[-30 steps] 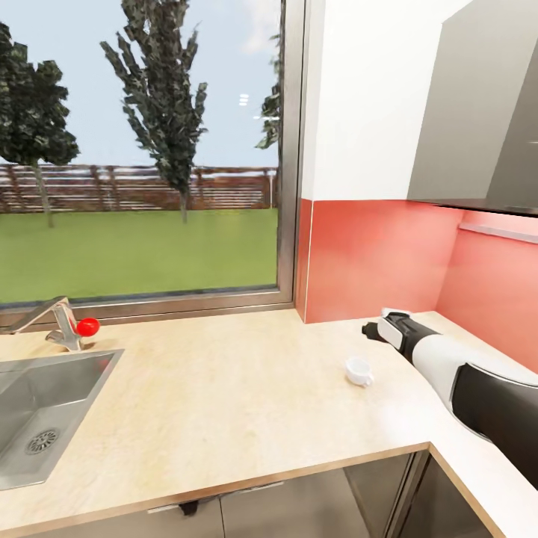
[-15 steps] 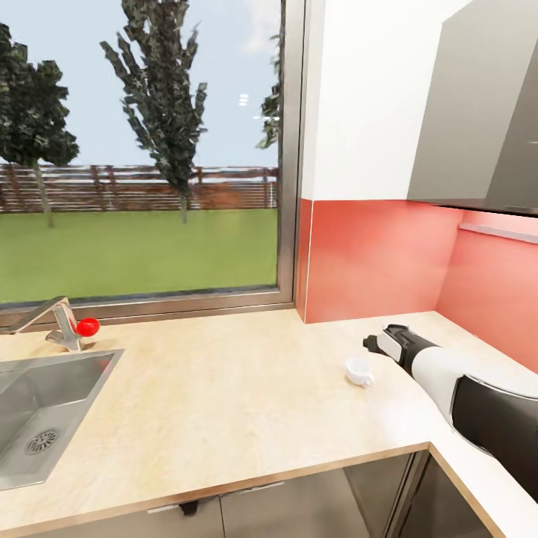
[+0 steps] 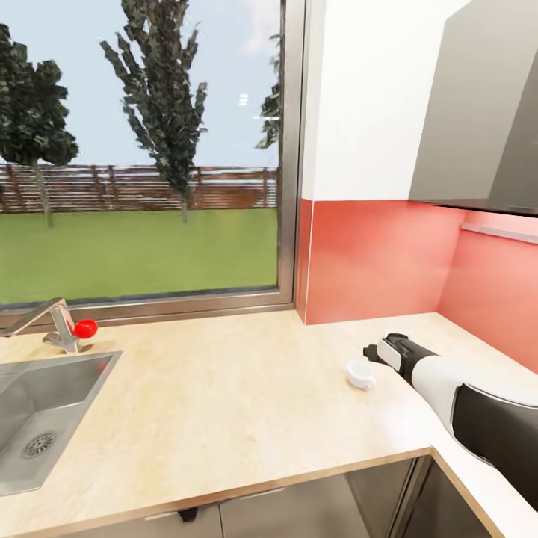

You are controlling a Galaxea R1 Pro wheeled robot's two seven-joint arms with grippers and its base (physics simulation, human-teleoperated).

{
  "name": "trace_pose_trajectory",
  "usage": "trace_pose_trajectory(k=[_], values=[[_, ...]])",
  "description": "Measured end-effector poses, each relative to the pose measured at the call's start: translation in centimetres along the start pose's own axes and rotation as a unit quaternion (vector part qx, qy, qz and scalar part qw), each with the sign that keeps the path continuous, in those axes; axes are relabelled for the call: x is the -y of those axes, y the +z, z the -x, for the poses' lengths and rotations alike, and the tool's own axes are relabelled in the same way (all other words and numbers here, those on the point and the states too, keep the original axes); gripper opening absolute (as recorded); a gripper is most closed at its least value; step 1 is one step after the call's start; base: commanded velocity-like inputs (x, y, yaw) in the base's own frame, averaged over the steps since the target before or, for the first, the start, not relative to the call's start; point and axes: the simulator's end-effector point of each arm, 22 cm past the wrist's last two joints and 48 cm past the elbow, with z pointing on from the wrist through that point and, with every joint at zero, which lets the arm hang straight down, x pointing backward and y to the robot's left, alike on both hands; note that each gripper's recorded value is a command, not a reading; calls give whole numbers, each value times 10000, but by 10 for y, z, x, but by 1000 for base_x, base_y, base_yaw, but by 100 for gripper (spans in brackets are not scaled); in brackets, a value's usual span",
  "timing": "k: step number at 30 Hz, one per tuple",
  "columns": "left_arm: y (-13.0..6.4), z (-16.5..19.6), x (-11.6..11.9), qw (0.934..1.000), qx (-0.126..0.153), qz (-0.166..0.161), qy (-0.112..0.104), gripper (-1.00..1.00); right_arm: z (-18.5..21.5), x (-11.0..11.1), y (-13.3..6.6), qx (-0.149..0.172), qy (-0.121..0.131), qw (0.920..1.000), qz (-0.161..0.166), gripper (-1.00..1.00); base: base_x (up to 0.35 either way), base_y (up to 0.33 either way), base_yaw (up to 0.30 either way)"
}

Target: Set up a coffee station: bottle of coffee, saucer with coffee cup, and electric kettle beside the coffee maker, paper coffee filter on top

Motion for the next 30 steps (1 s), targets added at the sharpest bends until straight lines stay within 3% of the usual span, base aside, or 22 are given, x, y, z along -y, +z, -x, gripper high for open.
trace_pose_trajectory(k=[9, 30], values=[[0, 0, 0, 10000, -2, 0, 6, 100, -20, 2, 6, -127, -41, 9999, -20, 100, 37, 0, 0], [0, 0, 0, 10000, -7, -2, 3, 100, -25, 0, 7, -162, -58, 9999, -4, 100, 33, 16, 0]])
